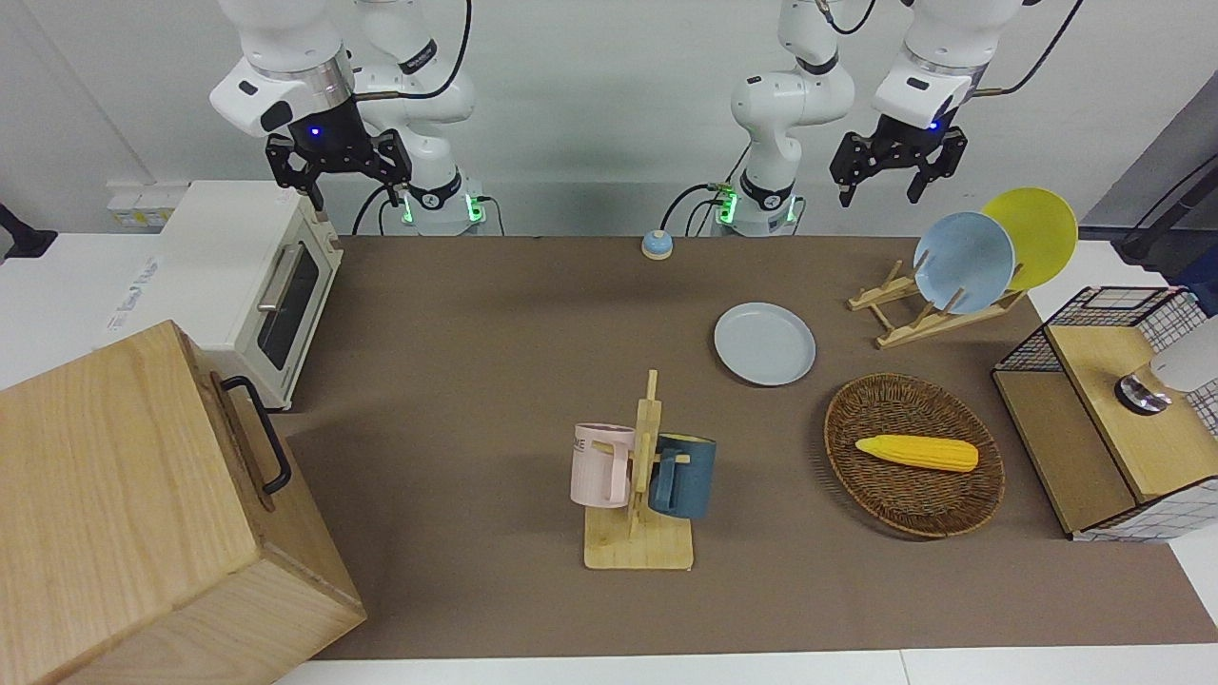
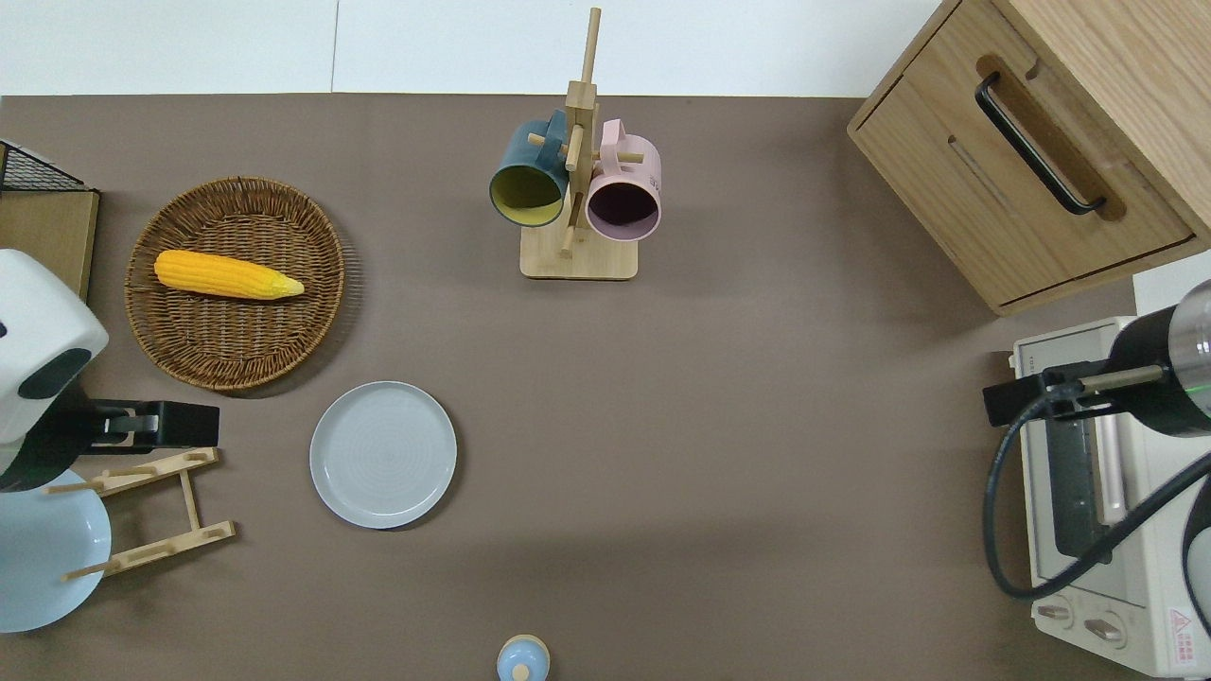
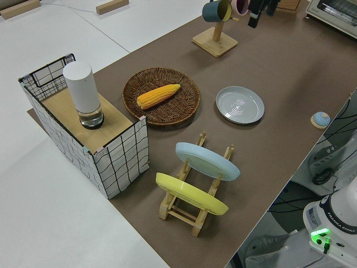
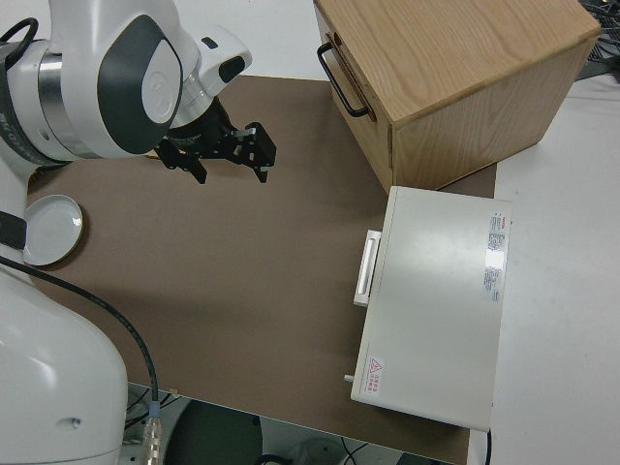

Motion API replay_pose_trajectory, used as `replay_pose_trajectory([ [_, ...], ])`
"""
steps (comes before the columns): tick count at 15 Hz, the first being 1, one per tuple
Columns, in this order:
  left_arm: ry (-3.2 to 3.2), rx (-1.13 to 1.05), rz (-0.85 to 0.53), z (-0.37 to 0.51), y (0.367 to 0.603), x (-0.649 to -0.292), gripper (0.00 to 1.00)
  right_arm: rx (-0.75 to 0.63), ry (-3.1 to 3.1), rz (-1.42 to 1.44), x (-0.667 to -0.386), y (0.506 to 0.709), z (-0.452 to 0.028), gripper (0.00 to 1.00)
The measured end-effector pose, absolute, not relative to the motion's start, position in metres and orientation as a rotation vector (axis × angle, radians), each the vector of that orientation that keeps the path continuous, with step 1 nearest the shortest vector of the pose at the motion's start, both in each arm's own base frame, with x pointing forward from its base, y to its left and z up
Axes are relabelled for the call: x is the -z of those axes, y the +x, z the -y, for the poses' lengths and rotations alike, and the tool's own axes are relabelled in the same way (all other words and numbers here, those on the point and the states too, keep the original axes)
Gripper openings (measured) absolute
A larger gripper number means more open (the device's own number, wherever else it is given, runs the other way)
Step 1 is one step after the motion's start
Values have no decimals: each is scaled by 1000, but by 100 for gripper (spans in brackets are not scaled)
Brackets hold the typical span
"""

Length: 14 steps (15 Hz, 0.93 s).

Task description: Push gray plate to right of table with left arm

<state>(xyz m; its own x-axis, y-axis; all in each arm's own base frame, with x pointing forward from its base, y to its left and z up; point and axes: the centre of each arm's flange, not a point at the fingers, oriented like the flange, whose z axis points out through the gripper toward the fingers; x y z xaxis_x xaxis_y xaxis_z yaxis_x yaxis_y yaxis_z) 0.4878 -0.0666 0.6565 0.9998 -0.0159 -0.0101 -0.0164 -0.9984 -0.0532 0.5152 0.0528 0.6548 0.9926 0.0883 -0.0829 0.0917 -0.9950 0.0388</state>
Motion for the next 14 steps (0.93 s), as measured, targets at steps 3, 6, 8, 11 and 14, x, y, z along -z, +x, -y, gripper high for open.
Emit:
replay_pose_trajectory([
  [3,-3087,-15,-31,69,488,-656,100,126,3093,-140,-655,515,-53,100],
  [6,-3087,-15,-32,69,487,-656,100,126,3093,-140,-655,515,-53,100],
  [8,-3087,-15,-33,69,487,-656,100,126,3093,-140,-655,515,-53,100],
  [11,-3087,-16,-33,70,487,-656,100,126,3093,-140,-655,515,-53,100],
  [14,-3087,-23,-26,67,487,-656,100,126,3093,-140,-655,515,-53,100],
])
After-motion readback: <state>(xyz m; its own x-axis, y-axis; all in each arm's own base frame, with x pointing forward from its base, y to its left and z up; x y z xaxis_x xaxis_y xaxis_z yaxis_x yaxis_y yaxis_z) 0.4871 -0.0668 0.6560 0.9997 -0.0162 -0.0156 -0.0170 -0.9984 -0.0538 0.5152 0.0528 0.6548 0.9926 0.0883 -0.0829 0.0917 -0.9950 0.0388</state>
